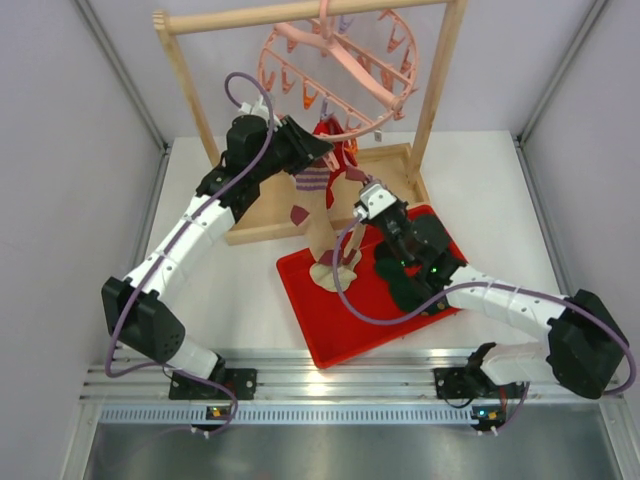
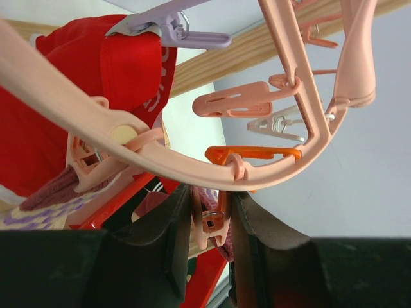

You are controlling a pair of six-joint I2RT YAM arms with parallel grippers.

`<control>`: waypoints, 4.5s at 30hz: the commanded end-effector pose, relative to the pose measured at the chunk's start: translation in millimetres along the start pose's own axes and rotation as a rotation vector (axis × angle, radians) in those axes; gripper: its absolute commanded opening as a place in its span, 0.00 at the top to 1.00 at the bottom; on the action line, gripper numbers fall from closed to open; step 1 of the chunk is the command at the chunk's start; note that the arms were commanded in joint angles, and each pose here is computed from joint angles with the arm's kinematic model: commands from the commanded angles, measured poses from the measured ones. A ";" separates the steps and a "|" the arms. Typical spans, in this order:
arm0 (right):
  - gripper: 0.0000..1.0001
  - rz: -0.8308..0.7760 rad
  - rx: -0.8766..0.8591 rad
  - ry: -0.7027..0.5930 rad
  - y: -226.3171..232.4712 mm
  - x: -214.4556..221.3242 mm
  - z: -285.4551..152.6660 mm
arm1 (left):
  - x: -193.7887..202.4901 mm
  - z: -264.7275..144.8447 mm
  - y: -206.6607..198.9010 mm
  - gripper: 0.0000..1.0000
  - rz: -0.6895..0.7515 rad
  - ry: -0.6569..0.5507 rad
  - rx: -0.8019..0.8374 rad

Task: Clip the socks to the hanger
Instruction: Clamp the sock onto the hanger.

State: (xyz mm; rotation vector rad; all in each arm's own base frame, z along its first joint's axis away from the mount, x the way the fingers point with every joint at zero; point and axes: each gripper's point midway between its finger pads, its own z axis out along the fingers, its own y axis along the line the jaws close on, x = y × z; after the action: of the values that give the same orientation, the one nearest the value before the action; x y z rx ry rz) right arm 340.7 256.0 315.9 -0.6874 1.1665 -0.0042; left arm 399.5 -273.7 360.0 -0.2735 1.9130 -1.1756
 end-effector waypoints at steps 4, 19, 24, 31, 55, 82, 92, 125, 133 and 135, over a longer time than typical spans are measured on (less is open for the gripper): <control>1.00 0.041 0.100 -0.071 -13.4 -30.6 9.9 | -4.7 -3.9 24.9 1.00 -0.127 -0.048 -0.150; 1.00 0.033 0.139 -0.069 -10.6 -37.4 20.6 | 7.3 -0.8 45.3 1.00 -0.226 -0.025 -0.241; 1.00 0.036 0.140 -0.082 -10.3 -43.4 25.8 | 9.3 0.8 45.0 1.00 -0.229 -0.015 -0.234; 1.00 0.036 0.117 -0.093 -2.4 -46.3 27.8 | 15.7 0.2 49.6 1.00 -0.250 -0.002 -0.239; 1.00 0.010 0.267 -0.096 -26.7 -48.0 25.4 | 22.2 2.3 57.3 1.00 -0.310 0.010 -0.258; 1.00 0.082 0.297 -0.084 -23.9 -42.4 14.9 | 39.7 4.4 62.9 1.00 -0.546 0.035 -0.258; 1.00 0.074 0.306 -0.104 -24.0 -47.7 20.9 | 43.0 4.6 64.8 1.00 -0.561 0.044 -0.269; 1.00 0.073 0.273 -0.159 -11.8 -58.8 41.1 | 56.8 6.1 63.4 1.00 -0.611 0.101 -0.238; 1.00 0.078 0.275 -0.151 -12.0 -56.7 40.3 | 56.3 6.9 60.9 0.97 -0.608 0.104 -0.225; 1.00 0.075 0.278 -0.152 -14.6 -56.9 37.1 | 55.2 6.9 61.2 0.93 -0.604 0.100 -0.222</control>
State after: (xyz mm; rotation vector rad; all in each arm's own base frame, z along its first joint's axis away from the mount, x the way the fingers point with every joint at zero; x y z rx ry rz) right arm 362.4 283.4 348.0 -0.4625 1.0861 -0.1112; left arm 397.0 -282.4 345.7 -0.7856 1.9134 -1.4895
